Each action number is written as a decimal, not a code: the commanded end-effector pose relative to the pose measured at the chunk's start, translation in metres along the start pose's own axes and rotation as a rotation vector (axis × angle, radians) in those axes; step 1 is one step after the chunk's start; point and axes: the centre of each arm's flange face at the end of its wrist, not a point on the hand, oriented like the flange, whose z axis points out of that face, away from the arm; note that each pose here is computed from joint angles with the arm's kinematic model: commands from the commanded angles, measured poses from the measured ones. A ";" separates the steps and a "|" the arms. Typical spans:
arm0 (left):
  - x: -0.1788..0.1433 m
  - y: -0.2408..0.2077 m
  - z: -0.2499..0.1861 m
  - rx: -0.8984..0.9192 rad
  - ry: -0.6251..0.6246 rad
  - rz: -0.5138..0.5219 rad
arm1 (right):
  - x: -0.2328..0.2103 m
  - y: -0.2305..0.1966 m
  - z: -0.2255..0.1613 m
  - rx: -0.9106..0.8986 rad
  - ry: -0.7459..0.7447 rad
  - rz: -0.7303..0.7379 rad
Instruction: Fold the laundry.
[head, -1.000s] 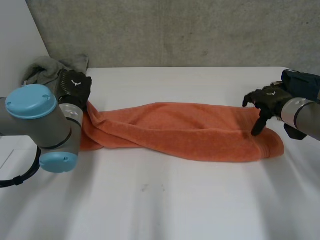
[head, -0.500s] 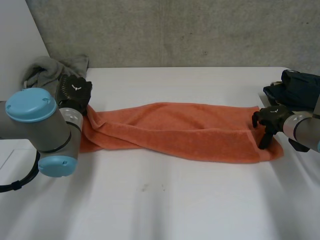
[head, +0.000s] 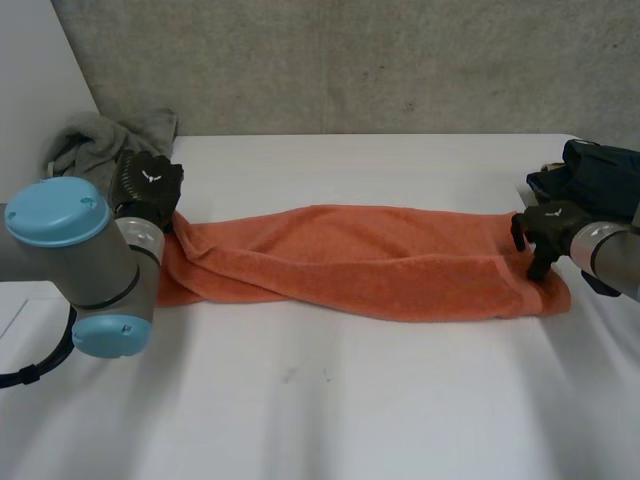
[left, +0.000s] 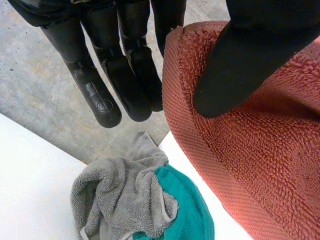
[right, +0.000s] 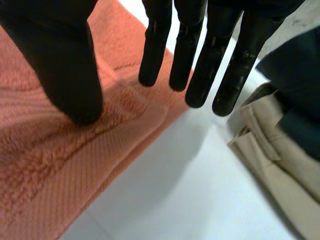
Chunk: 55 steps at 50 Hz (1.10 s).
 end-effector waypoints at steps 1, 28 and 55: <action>-0.003 -0.003 -0.001 0.007 -0.005 -0.002 | -0.001 -0.011 -0.011 0.023 0.003 -0.008; -0.003 -0.002 -0.001 0.006 -0.004 -0.001 | -0.001 0.013 0.018 0.040 0.052 -0.024; 0.003 0.005 0.051 0.101 -0.100 -0.003 | 0.034 -0.027 0.057 0.401 0.314 -0.133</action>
